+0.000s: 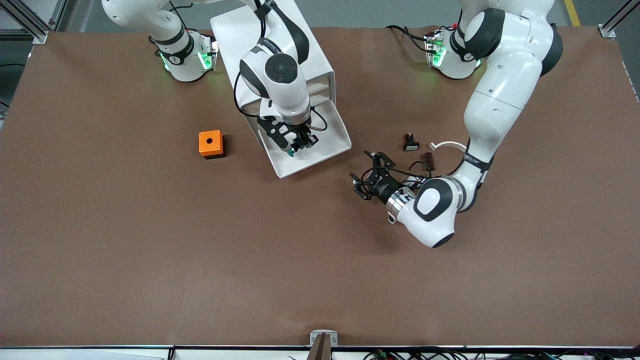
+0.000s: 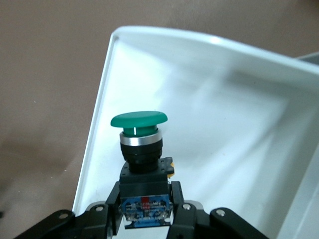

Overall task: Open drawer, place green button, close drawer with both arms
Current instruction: 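Lower the green button into the open drawer and open the right gripper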

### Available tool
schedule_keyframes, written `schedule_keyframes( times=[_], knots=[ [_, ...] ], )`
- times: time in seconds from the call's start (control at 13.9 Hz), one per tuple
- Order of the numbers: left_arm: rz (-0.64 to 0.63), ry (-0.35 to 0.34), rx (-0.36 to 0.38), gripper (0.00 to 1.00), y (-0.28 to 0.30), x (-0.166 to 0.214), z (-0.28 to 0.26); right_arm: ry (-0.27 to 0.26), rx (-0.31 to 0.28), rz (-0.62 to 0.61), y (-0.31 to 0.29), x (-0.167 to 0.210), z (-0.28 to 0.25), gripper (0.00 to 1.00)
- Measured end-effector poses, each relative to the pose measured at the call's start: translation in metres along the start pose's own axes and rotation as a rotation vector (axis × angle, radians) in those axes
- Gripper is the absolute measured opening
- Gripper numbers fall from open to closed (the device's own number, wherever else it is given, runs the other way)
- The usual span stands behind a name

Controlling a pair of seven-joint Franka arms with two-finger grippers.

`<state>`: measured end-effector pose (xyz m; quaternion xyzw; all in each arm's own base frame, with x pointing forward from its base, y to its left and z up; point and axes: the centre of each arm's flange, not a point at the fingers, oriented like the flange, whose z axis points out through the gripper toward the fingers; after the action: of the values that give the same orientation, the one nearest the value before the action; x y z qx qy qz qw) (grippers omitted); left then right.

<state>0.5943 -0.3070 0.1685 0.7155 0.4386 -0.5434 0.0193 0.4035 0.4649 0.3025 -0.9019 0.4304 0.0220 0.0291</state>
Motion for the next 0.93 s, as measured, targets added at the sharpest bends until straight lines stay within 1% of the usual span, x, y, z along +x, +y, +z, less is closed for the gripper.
schedule_keyframes(
  times=[0.07, 0.14, 0.22, 0.5, 0.57, 0.72, 0.86, 0.93],
  knots=[
    [0.086, 0.071, 0.003, 0.99, -0.006, 0.000, -0.011, 0.001, 0.001, 0.010, 0.000, -0.003, 0.004, 0.42],
    [0.153, 0.143, 0.005, 1.00, -0.012, -0.003, -0.022, 0.002, 0.000, 0.018, 0.000, -0.005, 0.008, 0.42],
    [0.199, 0.219, -0.007, 1.00, -0.015, -0.008, -0.033, 0.003, -0.002, 0.026, 0.000, -0.006, 0.011, 0.42],
    [0.267, 0.531, -0.121, 1.00, -0.018, -0.024, -0.080, 0.003, 0.003, 0.063, -0.005, -0.013, 0.015, 0.42],
    [0.279, 0.590, -0.145, 1.00, -0.020, -0.028, -0.091, 0.003, 0.005, 0.075, -0.007, -0.013, 0.015, 0.42],
    [0.321, 0.658, -0.199, 1.00, -0.023, -0.035, -0.113, 0.004, 0.004, 0.102, -0.010, -0.014, 0.019, 0.42],
    [0.349, 0.695, -0.248, 1.00, -0.026, -0.037, -0.132, 0.006, -0.002, 0.117, -0.010, -0.014, 0.023, 0.42],
    [0.354, 0.702, -0.260, 1.00, -0.026, -0.037, -0.137, 0.007, -0.004, 0.123, -0.010, -0.014, 0.025, 0.42]
  ],
)
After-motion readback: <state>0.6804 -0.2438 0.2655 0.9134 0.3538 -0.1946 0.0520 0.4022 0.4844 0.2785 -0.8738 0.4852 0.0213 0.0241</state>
